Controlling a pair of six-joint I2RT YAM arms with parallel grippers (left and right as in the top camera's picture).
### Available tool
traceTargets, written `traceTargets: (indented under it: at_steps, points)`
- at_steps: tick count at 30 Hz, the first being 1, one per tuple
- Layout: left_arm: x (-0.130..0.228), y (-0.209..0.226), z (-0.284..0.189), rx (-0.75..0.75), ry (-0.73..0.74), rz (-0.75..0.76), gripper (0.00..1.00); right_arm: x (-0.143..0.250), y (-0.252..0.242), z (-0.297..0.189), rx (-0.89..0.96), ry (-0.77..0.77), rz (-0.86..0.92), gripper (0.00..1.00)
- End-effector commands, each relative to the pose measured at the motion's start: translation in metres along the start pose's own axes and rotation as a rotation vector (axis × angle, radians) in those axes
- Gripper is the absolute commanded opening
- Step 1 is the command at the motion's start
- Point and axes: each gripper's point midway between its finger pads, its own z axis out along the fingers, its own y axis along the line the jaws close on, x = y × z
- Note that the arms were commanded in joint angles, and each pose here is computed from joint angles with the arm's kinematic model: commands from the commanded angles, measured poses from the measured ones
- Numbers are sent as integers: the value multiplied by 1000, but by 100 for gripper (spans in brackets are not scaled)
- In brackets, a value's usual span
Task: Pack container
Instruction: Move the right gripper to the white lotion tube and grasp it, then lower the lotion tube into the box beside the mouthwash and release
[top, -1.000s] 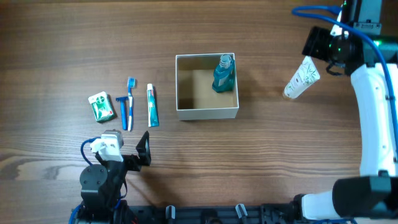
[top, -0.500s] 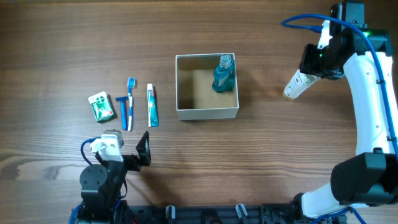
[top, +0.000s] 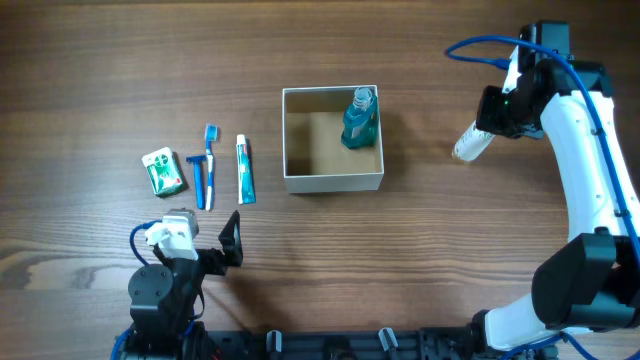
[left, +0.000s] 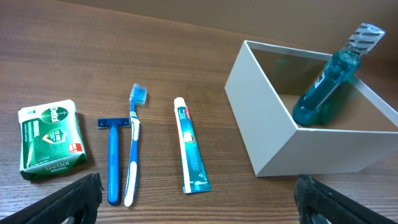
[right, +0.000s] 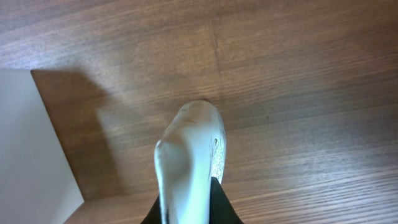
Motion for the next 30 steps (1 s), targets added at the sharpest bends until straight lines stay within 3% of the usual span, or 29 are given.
traceTargets:
  at_steps: [1,8,17,23,30]
  points:
    - [5,-5,1,34,10,14,100,-7,1,-3,0,-37,39,4]
    - [5,-5,1,34,10,14,100,-12,23,-65,-71,-183,-5,4]
    - [5,-5,1,34,10,14,100,37,64,-156,-169,-336,-77,4]
    - [5,-5,1,34,10,14,100,69,92,-173,-247,-317,-165,4]
    - [5,-5,1,34,10,14,100,77,135,-179,-325,-344,-285,4]
